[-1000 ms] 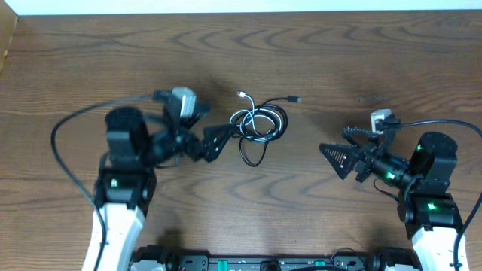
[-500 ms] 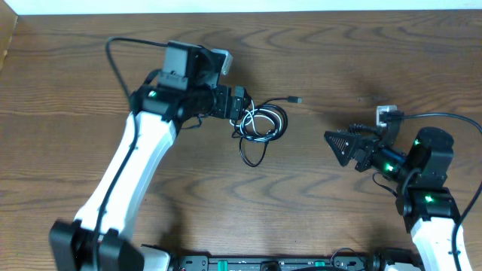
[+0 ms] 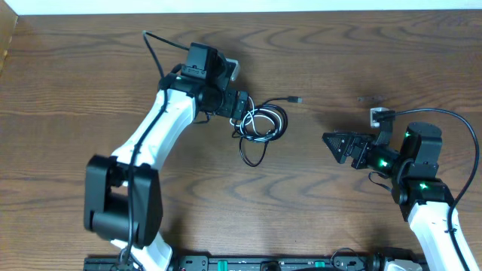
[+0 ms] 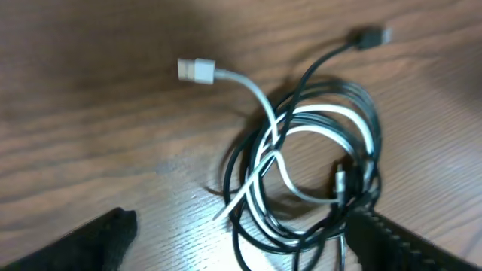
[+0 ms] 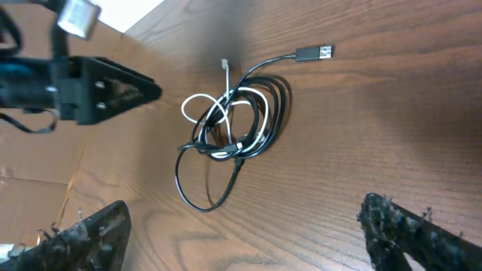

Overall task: Untangle cables
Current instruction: 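Reach the left gripper down onto the cable bundle and grasp it, then lift the bundle with the left gripper toward the right gripper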

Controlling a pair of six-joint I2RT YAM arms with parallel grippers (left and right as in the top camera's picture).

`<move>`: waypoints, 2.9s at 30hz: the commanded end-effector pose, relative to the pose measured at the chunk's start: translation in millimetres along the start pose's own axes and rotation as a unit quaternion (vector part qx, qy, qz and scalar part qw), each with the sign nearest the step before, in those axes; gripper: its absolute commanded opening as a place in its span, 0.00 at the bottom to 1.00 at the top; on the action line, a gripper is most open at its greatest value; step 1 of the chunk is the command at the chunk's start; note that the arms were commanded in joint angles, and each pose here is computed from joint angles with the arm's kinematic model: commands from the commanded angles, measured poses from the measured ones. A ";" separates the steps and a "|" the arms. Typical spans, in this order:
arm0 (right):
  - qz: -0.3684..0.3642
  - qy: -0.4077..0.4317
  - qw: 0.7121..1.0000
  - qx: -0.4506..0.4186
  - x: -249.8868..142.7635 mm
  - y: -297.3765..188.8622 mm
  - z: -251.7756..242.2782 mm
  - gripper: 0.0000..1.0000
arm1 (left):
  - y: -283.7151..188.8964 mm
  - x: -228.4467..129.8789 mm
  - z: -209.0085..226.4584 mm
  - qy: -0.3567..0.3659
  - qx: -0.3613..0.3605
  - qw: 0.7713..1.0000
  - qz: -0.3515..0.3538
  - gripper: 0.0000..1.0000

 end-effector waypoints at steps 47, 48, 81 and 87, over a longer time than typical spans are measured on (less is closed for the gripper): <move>-0.002 0.043 0.996 -0.073 -3.2 0.3 -22.5 0.84 | 39.2 -84.8 -62.2 0.240 -0.097 0.953 0.159 0.08; -0.003 0.042 0.996 -0.073 -2.7 0.4 -22.2 0.84 | 39.2 -84.6 -62.2 0.228 -0.095 0.956 0.160 0.08; -0.066 0.005 0.997 0.048 19.5 30.1 53.4 0.71 | -89.3 44.2 -152.7 -0.159 -0.330 0.928 -0.068 0.07; -0.070 0.068 0.994 0.054 20.1 61.5 51.4 0.68 | -98.5 58.4 -157.9 -0.196 -0.362 0.908 -0.077 0.07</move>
Point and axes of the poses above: each gripper's point midway between its finger pads, its own y axis out along the fingers, its own z axis along the line the jaws close on, x = y × z, the point moved 3 cm from there along -y, back along the fingers, and after that the axes turned 13 degrees about y, right-handed, at the moved point
